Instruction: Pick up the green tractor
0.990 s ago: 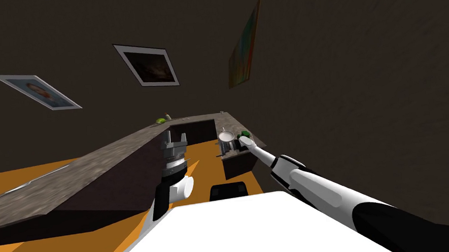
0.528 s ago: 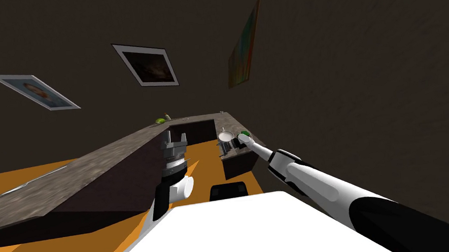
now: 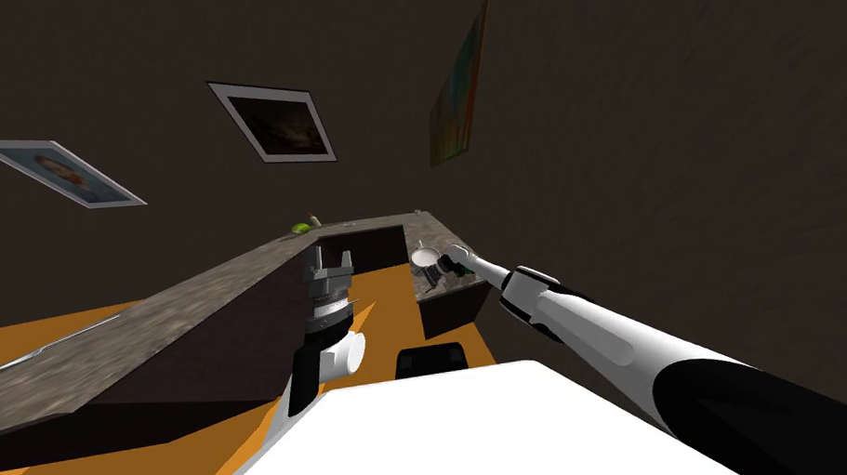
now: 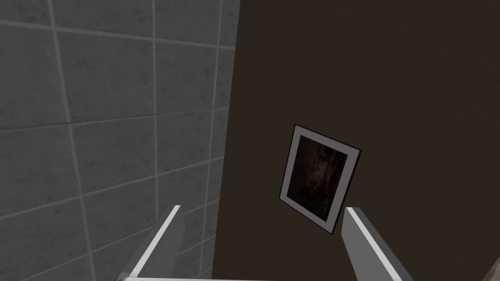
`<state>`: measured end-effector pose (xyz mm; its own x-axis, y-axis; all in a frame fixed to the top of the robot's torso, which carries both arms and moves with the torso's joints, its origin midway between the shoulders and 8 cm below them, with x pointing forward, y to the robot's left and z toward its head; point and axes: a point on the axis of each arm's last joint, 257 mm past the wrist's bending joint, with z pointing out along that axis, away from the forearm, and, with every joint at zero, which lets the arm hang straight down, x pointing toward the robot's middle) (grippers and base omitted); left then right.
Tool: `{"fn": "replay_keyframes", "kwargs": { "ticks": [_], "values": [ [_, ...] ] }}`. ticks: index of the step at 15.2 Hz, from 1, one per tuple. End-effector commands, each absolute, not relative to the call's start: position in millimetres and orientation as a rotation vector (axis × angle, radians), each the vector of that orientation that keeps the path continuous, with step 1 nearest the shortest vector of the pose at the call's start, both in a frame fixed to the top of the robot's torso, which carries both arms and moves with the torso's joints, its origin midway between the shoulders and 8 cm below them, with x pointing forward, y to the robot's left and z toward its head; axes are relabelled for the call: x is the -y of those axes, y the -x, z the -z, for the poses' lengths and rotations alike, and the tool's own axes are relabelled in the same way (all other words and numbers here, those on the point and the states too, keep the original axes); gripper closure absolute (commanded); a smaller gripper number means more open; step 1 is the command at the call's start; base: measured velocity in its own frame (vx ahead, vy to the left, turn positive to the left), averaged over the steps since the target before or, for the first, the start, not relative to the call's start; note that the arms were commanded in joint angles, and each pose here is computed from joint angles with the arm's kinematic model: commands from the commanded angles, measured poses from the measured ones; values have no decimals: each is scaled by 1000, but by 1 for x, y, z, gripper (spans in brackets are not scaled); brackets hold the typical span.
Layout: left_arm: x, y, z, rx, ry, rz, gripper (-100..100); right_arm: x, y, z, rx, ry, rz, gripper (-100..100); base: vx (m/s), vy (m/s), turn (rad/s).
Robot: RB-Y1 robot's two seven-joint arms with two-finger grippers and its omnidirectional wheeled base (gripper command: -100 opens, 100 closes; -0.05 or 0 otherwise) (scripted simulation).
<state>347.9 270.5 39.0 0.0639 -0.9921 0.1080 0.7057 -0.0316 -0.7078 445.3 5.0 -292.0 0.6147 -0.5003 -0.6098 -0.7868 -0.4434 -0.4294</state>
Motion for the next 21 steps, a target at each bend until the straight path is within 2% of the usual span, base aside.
{"fn": "replay_keyframes", "kwargs": {
  "ticks": [1, 10, 13, 18, 21],
  "values": [
    [-270, -348, -39, -514, 714, 1462, 0, 12, -457, 296, -1010, 2220, -457, -100, 4, -5, -13],
    [-270, -348, -39, -514, 714, 1462, 0, 97, -497, 301, -1034, 2561, -227, -100, 1, -2, -5],
    [-270, -348, -39, -514, 714, 1462, 0, 103, -504, 296, -1045, 2569, -196, -100, 1, -2, -5],
    [-270, -348, -39, -514, 714, 1462, 0, 164, -529, 274, -1101, 2747, -35, -100, 2, -2, -5],
    [-270, -348, -39, -514, 714, 1462, 0, 182, -537, 264, -1118, 2793, 18, -100, 3, -5, -7]
  ]
}}
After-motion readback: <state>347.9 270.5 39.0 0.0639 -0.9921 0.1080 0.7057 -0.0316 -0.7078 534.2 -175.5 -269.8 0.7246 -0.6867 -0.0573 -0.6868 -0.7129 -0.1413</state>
